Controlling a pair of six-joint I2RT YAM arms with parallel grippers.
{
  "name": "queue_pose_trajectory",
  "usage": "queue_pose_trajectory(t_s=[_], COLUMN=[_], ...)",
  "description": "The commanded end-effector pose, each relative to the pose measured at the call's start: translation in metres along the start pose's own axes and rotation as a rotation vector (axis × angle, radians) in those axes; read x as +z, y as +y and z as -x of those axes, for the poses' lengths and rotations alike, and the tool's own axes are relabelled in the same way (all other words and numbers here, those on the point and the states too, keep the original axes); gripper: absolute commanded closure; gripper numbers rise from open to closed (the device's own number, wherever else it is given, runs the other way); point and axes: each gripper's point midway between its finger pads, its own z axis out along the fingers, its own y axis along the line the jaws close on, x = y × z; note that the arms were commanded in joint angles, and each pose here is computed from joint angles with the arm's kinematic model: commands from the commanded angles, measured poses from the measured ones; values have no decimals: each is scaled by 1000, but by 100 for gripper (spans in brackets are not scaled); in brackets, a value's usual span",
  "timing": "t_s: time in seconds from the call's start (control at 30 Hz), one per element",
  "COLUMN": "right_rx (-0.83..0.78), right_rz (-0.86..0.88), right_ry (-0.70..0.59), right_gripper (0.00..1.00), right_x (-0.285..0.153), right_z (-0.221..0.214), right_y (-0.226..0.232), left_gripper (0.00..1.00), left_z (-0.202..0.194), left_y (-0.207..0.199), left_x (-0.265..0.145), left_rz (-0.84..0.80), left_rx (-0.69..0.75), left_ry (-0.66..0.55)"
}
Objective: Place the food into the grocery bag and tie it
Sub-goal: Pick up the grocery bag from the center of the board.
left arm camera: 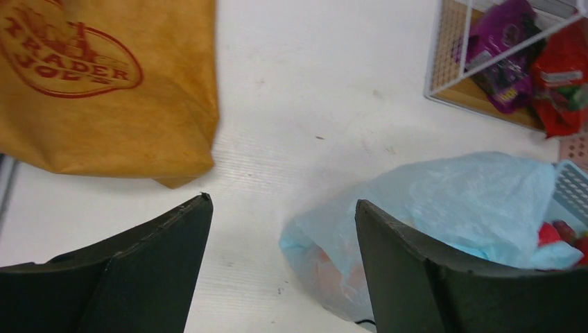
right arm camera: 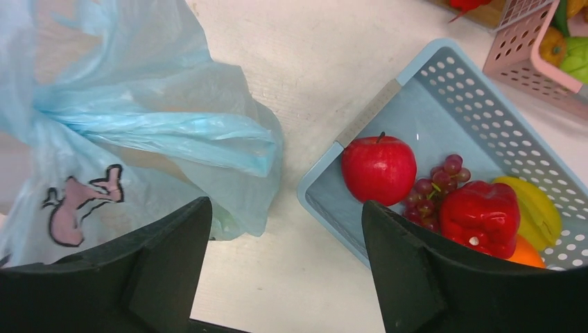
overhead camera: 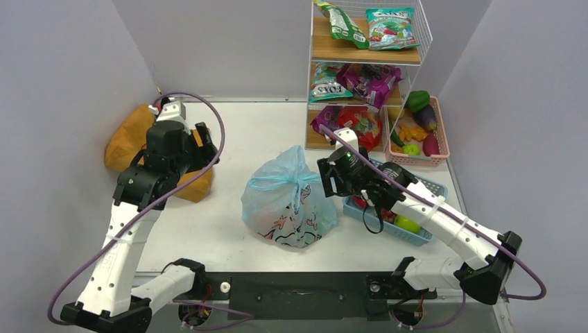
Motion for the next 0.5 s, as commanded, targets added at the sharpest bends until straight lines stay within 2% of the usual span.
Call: queue_pose_trajectory(t_s=[0.0,0.2,0.47], right_rx=[47,85,96], right_rz=[-9,12,105], right_ry=[-121,-169,-140], right_gripper=[24,24,23], right_x=[-35,-50,-45], right_z=[35,48,35], right_y=[-13,-13,9], left_gripper=[26,24,24], left_z=[38,77,111], left_y=[43,97,171], left_x=[-6,-2,11], left_rz=[197,366,603], left_rx=[45,16,6], left_ry=[-70,-111,-124])
